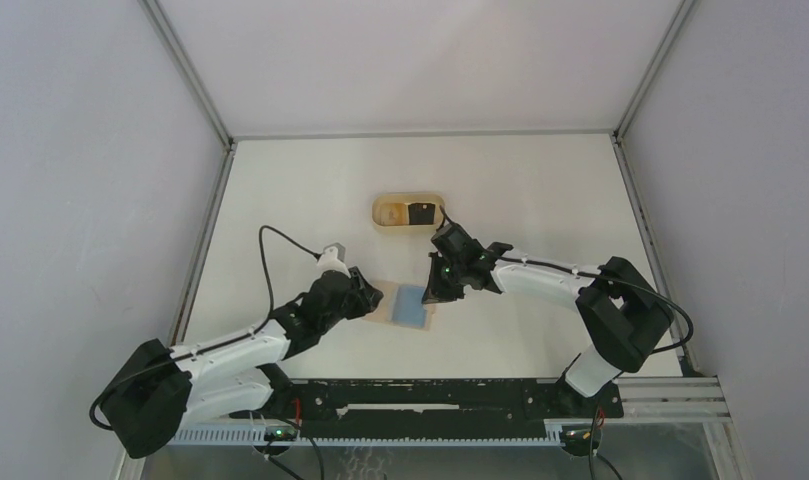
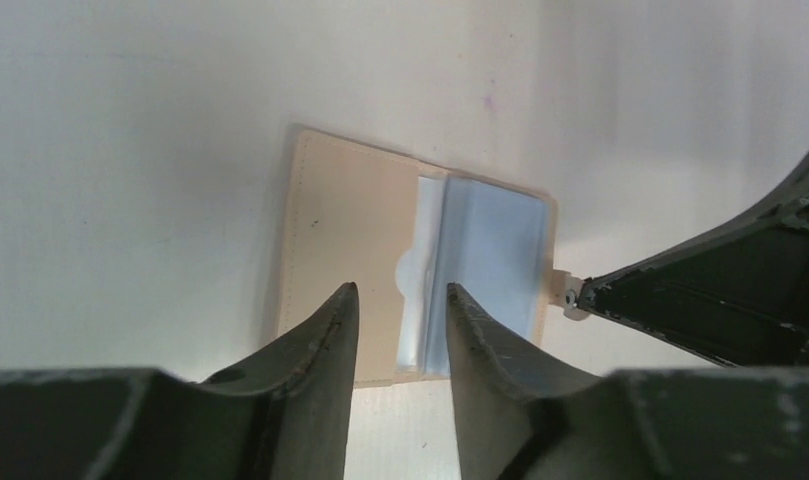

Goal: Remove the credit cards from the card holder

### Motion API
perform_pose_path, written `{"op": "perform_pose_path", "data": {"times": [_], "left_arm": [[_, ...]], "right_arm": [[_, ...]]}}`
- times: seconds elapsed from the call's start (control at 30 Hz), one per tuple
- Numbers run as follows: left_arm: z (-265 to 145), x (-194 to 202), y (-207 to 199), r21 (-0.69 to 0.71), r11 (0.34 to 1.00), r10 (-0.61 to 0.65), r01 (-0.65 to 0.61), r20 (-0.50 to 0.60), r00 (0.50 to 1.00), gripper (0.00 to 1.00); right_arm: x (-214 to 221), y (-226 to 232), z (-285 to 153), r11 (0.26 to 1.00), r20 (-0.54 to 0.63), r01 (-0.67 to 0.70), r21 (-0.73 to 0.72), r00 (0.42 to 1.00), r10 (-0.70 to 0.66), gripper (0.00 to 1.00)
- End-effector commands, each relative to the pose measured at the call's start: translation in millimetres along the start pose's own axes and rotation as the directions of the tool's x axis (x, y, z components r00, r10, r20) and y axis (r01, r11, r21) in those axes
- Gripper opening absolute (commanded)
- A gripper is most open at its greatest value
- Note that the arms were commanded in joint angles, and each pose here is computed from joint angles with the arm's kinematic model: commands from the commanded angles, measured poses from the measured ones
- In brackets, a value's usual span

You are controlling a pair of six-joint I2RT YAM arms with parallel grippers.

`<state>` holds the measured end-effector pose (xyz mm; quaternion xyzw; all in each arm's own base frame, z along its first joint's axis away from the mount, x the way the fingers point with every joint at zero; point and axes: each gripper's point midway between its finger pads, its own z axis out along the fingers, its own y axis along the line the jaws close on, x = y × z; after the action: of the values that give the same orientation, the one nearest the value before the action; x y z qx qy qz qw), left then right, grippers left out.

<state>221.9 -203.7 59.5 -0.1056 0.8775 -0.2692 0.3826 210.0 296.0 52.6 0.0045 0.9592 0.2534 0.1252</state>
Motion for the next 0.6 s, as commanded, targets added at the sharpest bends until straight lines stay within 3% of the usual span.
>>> {"op": "perform_pose_path", "data": {"times": [0.0, 0.27, 0.57], "left_arm": [[0, -23, -2, -0.030, 0.999, 0.024, -0.022, 0.068, 0.997, 0.47], [10, -15, 35, -0.060, 0.998, -0.013, 0.013, 0.000, 1.000, 0.55], [25, 20, 10, 0.151, 0.985, -0.063, 0.084, -0.139, 0.988, 0.59]], "right_arm": [[-14, 14, -6, 0.999, 0.036, 0.033, -0.043, 0.999, -0.032, 0.00], [-13, 7, -9, 0.999, 0.036, 0.032, -0.043, 0.999, -0.031, 0.00], [-12, 1, -12, 0.999, 0.041, 0.030, -0.043, 0.999, -0.028, 0.00]]}}
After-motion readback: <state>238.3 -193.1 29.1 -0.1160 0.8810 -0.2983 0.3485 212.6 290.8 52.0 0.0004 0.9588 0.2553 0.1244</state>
